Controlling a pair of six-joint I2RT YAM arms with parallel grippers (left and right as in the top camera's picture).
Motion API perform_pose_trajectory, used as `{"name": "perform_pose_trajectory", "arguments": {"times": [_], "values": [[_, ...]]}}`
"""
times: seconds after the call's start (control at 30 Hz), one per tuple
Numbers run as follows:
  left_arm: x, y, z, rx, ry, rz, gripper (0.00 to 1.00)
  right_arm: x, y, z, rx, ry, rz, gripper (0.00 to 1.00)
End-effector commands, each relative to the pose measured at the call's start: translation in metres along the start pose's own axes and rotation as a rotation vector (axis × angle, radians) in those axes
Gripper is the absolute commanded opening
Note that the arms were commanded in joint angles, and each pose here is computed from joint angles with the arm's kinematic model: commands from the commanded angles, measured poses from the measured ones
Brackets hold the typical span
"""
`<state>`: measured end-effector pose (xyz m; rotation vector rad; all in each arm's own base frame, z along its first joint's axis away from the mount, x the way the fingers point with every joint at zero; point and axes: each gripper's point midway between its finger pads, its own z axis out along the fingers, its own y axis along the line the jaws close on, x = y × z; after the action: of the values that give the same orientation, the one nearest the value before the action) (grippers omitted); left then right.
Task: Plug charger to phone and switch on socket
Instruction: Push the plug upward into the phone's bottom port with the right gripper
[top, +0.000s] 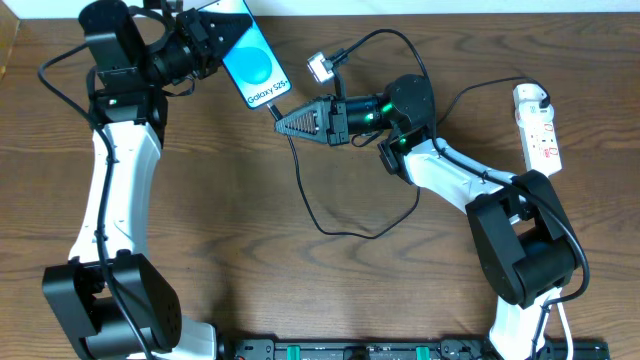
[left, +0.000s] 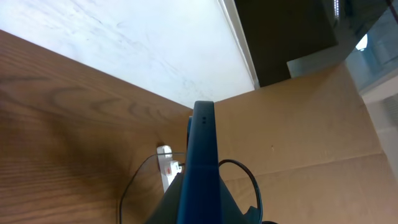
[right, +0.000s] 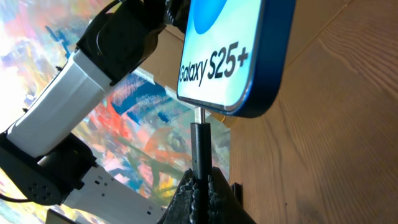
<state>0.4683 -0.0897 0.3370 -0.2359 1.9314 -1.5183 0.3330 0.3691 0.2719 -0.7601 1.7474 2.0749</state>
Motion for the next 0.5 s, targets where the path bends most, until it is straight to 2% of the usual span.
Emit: {"name": "perform_pose_trajectory", "arguments": {"times": [0.0, 0.47], "values": [[-0.0012, -0.0084, -0.0009, 0.012, -0.001, 0.028, 0.07, -0.0031, 0.0017, 0.0022, -0.002, -0.009, -0.025, 0.01], [-0.0056, -0.0057, -0.0011, -0.004, -0.026, 0.029, 0.07, -0.0023, 0.002, 0.0022, -0.003, -0.005, -0.025, 0.01]]}}
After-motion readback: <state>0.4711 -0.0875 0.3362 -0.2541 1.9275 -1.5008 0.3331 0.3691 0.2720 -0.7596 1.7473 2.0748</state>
